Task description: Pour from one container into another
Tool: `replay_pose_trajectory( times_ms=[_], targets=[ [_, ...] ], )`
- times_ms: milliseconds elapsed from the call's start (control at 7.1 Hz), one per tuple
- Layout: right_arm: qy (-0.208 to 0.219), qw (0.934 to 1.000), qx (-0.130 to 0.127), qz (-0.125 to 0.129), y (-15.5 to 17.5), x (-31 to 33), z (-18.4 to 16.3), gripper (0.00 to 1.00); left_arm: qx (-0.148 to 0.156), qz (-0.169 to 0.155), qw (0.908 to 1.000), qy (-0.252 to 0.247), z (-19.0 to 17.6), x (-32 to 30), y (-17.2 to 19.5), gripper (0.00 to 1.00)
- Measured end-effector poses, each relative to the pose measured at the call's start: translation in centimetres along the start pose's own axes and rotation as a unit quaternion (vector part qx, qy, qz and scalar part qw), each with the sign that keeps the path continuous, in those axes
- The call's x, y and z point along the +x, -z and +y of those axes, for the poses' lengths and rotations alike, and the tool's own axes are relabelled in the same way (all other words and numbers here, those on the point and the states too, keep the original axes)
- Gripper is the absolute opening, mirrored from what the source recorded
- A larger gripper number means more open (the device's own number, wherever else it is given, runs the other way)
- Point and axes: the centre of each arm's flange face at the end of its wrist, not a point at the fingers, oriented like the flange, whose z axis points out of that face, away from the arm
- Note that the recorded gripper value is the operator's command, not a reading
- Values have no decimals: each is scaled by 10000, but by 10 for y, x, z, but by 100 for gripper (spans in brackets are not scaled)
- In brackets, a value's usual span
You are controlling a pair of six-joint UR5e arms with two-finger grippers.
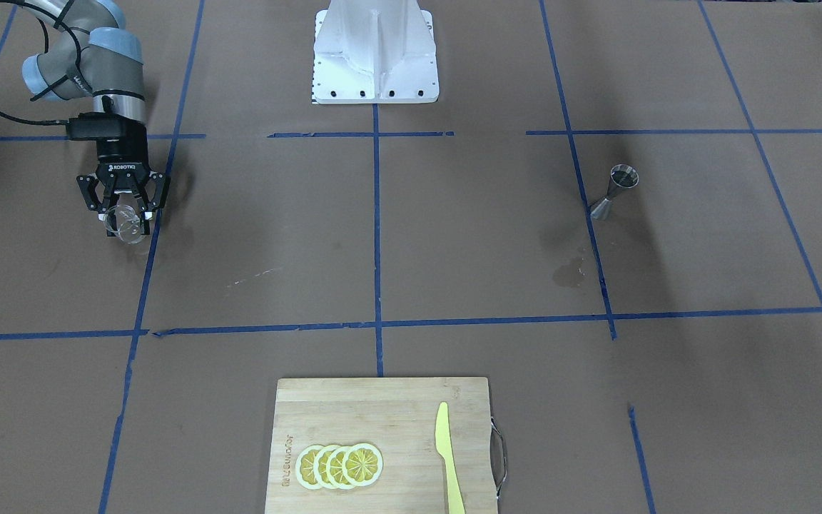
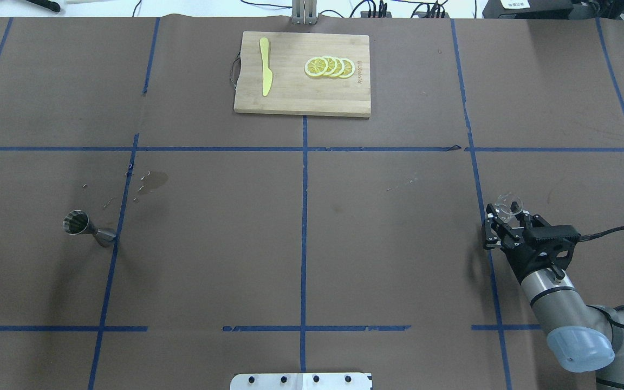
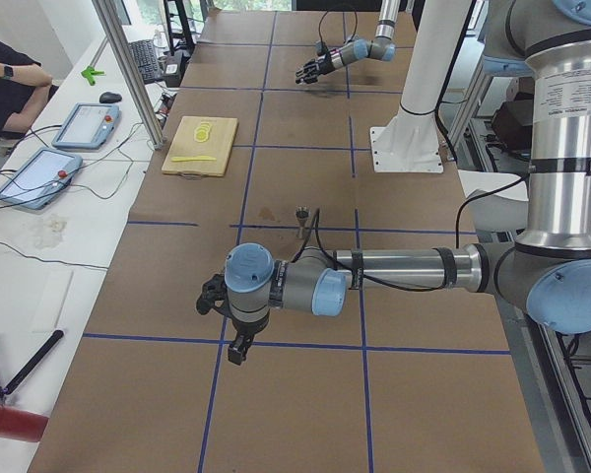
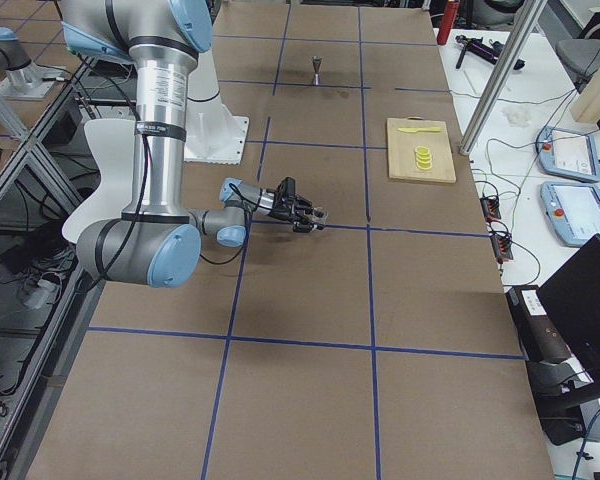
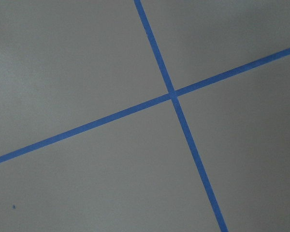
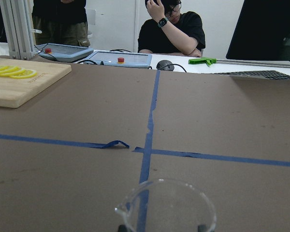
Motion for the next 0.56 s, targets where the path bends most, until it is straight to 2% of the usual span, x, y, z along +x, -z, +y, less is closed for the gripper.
replay_pose_trajectory(
  times_ms=[423, 564],
  targets=[
    [-149, 9999, -27, -60, 7, -4, 13, 0, 7, -4, 10000, -7, -1, 0, 1, 100],
    [-176, 9998, -24, -79, 9, -5, 15, 9, 11, -5, 10000, -12, -2, 1, 1, 100]
  ],
)
